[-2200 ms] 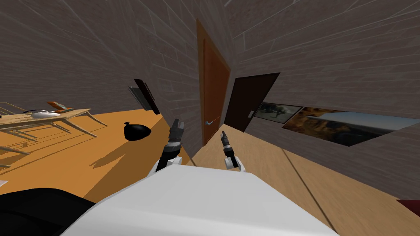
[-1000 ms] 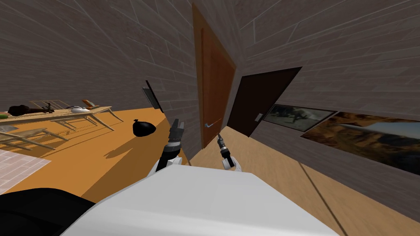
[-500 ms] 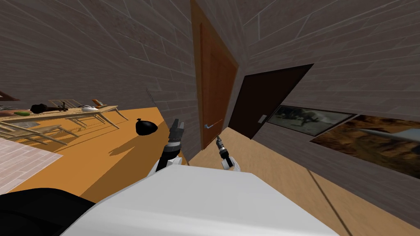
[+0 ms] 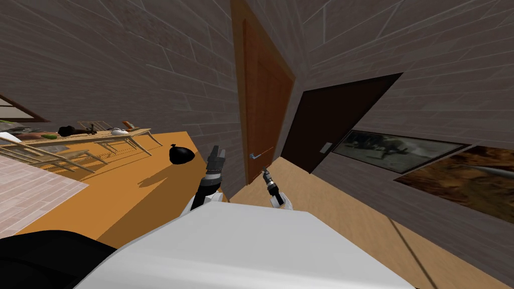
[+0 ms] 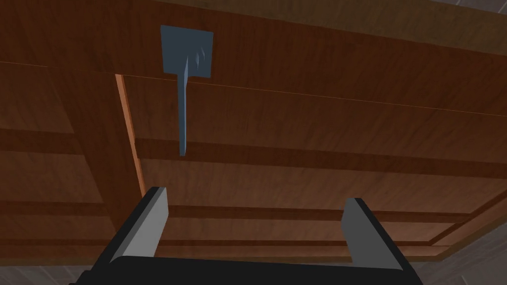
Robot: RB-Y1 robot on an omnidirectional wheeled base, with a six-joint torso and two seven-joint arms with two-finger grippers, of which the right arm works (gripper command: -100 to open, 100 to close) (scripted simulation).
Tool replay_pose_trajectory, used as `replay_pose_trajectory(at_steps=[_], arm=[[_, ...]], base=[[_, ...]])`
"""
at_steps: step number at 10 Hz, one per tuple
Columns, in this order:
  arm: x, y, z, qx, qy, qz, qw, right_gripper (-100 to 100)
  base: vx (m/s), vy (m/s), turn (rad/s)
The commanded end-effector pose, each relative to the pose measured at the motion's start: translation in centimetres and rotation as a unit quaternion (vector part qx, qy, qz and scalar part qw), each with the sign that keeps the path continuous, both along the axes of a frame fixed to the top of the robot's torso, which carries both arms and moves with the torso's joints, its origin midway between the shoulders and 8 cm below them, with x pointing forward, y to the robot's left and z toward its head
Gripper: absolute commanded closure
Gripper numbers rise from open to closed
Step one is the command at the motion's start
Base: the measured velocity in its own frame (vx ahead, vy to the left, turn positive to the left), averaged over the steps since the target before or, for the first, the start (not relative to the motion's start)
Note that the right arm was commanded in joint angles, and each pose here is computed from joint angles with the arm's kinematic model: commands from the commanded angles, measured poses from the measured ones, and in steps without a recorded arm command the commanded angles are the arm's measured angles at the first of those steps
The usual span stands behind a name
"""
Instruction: Push the door open
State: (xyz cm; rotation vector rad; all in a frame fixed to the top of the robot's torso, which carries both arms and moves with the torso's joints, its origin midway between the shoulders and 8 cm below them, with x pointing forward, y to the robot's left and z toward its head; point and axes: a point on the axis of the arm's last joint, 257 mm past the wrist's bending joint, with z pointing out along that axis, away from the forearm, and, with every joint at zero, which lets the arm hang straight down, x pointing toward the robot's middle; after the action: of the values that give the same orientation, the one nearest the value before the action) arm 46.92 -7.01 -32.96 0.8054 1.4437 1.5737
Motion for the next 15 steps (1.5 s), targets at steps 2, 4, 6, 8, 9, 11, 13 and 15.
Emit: replay_pose_trajectory(at_steps=[2, 4, 6, 8, 9, 11, 13, 15], arm=[[-0.3, 0.8, -1.0, -0.001, 0.010, 0.012, 0.9999, -100], [-0.6, 1.6, -2.0, -0.002, 0.021, 0.025, 0.9995, -100], [-0.9, 2.2, -2.6, -0.003, 0.028, 0.033, 0.9990, -100], [-1.4, 3.2, -3.7, -0.004, 0.041, 0.049, 0.9979, -100], [-1.5, 3.5, -3.9, -0.004, 0.044, 0.052, 0.9977, -100], [-1.9, 4.1, -4.6, -0.004, 0.052, 0.062, 0.9967, -100], [-2.2, 4.8, -5.1, -0.004, 0.059, 0.071, 0.9957, -100], [-2.6, 5.5, -5.7, -0.004, 0.067, 0.081, 0.9945, -100]], base=[[0.079, -0.064, 0.067], [0.105, -0.070, 0.098], [0.099, -0.073, 0.058], [0.126, -0.078, 0.105], [0.126, -0.077, 0.071], [0.095, -0.065, 0.072], [0.090, -0.075, 0.062], [0.108, -0.068, 0.067]])
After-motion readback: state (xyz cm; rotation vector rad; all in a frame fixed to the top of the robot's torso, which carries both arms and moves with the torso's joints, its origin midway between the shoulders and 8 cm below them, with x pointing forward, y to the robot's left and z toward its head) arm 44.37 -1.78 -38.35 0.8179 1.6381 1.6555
